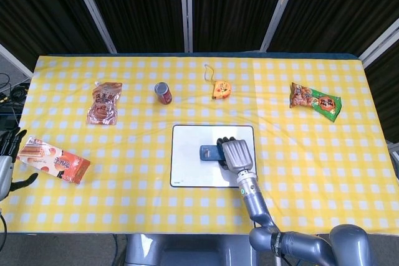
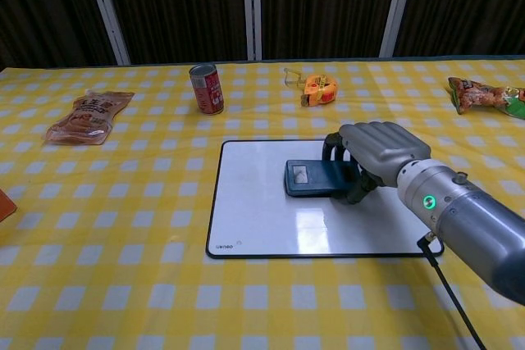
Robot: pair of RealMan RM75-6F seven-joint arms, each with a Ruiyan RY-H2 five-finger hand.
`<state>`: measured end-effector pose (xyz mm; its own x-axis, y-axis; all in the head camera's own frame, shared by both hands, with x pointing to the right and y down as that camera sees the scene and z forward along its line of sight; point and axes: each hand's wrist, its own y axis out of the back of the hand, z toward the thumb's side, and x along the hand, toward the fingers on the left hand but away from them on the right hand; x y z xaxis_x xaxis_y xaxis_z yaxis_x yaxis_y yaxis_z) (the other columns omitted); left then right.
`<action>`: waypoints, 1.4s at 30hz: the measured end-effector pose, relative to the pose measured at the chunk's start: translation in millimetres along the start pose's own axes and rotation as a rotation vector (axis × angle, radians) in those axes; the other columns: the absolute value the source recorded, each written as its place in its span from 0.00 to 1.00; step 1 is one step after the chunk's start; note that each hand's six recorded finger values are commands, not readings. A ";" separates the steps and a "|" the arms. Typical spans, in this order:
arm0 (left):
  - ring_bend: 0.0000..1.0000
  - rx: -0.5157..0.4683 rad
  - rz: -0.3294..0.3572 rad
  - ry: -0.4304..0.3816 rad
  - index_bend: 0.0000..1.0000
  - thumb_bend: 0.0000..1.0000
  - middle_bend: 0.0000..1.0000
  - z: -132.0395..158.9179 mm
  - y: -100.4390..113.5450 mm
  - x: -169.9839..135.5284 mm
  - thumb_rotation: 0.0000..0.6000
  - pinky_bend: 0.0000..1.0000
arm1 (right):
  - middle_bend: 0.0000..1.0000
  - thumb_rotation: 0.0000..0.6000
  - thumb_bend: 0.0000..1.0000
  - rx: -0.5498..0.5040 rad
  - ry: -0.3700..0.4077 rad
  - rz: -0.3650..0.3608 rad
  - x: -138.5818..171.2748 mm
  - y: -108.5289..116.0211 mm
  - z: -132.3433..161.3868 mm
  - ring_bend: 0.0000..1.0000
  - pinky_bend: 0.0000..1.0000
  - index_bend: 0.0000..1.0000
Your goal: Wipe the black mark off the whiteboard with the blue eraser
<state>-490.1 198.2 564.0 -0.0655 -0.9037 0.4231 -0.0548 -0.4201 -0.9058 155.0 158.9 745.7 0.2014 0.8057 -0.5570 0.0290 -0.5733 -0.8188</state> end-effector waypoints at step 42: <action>0.00 -0.002 0.012 -0.012 0.00 0.18 0.00 4.9 2.8 -2.6 1.00 0.00 | 0.67 1.00 0.28 0.049 -0.002 -0.068 19.7 32.4 -21.4 0.67 0.69 0.83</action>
<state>-485.2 199.0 560.2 -0.0544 -0.9097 0.4117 -0.0564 -0.4088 -0.9109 180.9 152.9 711.2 0.1990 0.8426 -0.5004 -0.0057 -0.5096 -0.8604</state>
